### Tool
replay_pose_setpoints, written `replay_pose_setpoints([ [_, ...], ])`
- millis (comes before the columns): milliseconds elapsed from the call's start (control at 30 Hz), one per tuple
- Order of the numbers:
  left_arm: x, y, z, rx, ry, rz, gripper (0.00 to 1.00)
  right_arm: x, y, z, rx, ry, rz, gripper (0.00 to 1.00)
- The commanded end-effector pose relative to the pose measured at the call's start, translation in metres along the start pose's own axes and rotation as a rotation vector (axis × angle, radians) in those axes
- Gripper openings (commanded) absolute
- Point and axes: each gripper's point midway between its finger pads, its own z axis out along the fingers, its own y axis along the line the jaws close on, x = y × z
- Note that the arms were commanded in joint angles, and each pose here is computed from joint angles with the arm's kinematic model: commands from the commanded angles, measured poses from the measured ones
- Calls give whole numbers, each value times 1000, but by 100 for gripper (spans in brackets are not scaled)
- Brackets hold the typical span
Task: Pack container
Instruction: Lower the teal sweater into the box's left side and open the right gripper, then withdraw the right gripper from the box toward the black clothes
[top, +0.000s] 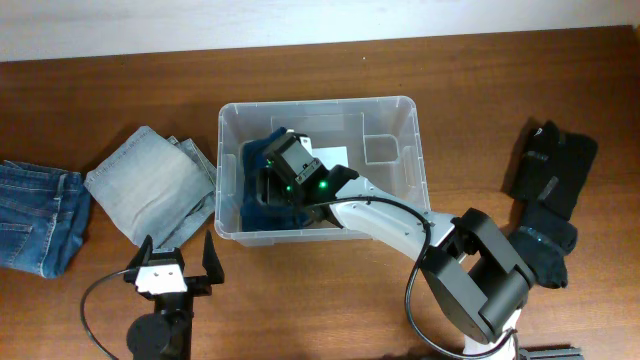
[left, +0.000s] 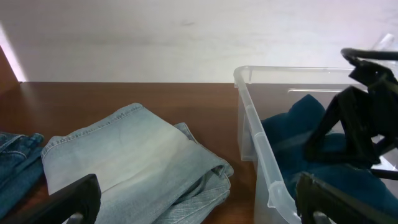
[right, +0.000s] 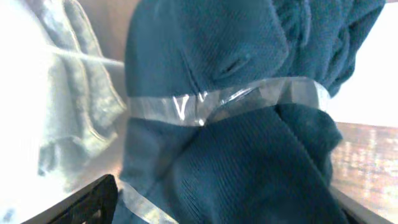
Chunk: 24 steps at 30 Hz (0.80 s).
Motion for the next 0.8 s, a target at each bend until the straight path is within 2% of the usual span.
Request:
replay_pose_setpoints([
  [0,1,2,0,-10,-4,8,99,-16,0,-13,-1,-28,-65,85],
  [200,1,2,0,-10,-4,8,100,-37,-8,-42,-5,-51,-71,86],
  [367,1,2,0,-10,-4,8,99,-63,0,-77,-24,-110,-100,95],
  [433,1,2,0,-10,-4,8,100,-68,-3,-88,-9,-120,-96,95],
  [600,1,2,0,-10,-4,8,99,-76,-16,-122,32,-101,-87,95],
  [767,1,2,0,-10,-4,8,99,-86,-42,-176,96,-91,-81,96],
])
